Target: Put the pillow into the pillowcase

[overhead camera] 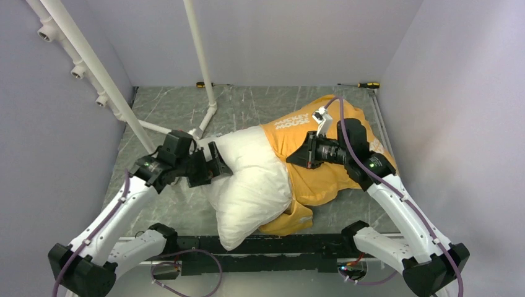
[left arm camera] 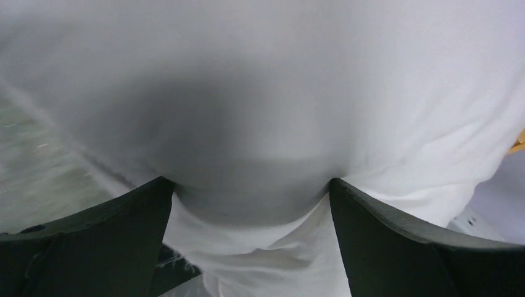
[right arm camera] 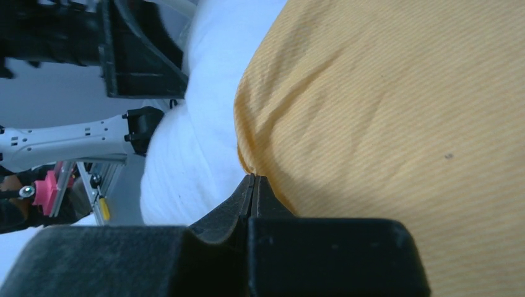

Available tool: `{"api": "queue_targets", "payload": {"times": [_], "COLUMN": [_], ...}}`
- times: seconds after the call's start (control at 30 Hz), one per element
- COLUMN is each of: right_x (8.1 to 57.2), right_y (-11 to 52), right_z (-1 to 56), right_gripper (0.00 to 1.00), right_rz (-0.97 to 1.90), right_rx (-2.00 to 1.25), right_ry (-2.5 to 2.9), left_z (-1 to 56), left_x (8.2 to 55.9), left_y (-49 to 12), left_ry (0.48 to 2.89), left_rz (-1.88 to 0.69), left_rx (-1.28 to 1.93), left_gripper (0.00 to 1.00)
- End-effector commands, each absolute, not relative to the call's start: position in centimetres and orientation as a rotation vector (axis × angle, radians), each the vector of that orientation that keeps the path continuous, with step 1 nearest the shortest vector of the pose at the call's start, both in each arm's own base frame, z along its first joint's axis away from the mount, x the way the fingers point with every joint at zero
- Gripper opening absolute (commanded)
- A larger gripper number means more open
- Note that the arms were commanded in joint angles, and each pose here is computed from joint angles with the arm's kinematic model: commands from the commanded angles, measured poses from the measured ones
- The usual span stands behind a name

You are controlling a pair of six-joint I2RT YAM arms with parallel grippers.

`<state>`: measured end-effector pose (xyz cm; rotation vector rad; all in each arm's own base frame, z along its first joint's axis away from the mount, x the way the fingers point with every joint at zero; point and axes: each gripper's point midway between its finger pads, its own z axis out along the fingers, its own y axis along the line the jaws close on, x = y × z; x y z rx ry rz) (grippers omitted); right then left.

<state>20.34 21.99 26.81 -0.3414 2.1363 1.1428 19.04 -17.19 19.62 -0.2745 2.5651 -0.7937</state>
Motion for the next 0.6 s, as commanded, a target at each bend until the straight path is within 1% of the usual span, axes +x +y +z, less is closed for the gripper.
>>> {"api": "queue_targets", "payload": {"times": [0.0, 0.07, 0.13, 0.17, 0.2, 0.23, 0.3, 0.4, 0.57], "right_x": [20.8, 20.5, 20.3, 20.0, 19.7, 19.5, 18.9, 18.3, 17.3], "right_y": [23.5, 24.2, 25.0, 25.7, 26.4, 27.1, 28.7, 30.3, 31.2], "right_z": [30.5, 30.9, 31.7, 32.2, 32.8, 33.4, 35.0, 38.5, 42.5], "right_gripper": [0.0, 0.0, 0.0, 0.0, 0.0, 0.0, 0.0, 0.0, 0.0], "right_rz": [1.244, 1.301, 1.356, 1.397, 1.432, 1.461, 1.515, 1.591, 1.721], "right_rx": [-0.402, -0.427, -0.44, -0.464, -0.491, -0.517, -0.587, -0.636, -0.663], "right_ry": [2.012, 1.999, 1.993, 1.986, 1.985, 1.986, 1.966, 1.864, 1.748], "left_z": [21.6, 22.6, 24.5, 25.4, 26.6, 27.4, 28.7, 29.2, 29.6], "left_x": [20.4, 20.5, 20.8, 21.0, 21.2, 21.4, 22.1, 23.9, 27.3], "left_y": [-24.6, -27.9, -31.5, -33.3, -34.9, -36.4, -38.7, -40.7, -39.6], "left_ry": [2.348, 2.253, 2.131, 2.062, 1.977, 1.903, 1.793, 1.699, 1.516], "left_rz": [-1.351, -1.446, -1.499, -1.515, -1.522, -1.523, -1.491, -1.367, -1.215], "left_rx": [-0.071, 0.094, 0.257, 0.32, 0.372, 0.412, 0.468, 0.482, 0.279], "left_gripper": [0.95, 0.79, 0.54, 0.37, 0.14, 0.01, 0.0, 0.0, 0.0]}}
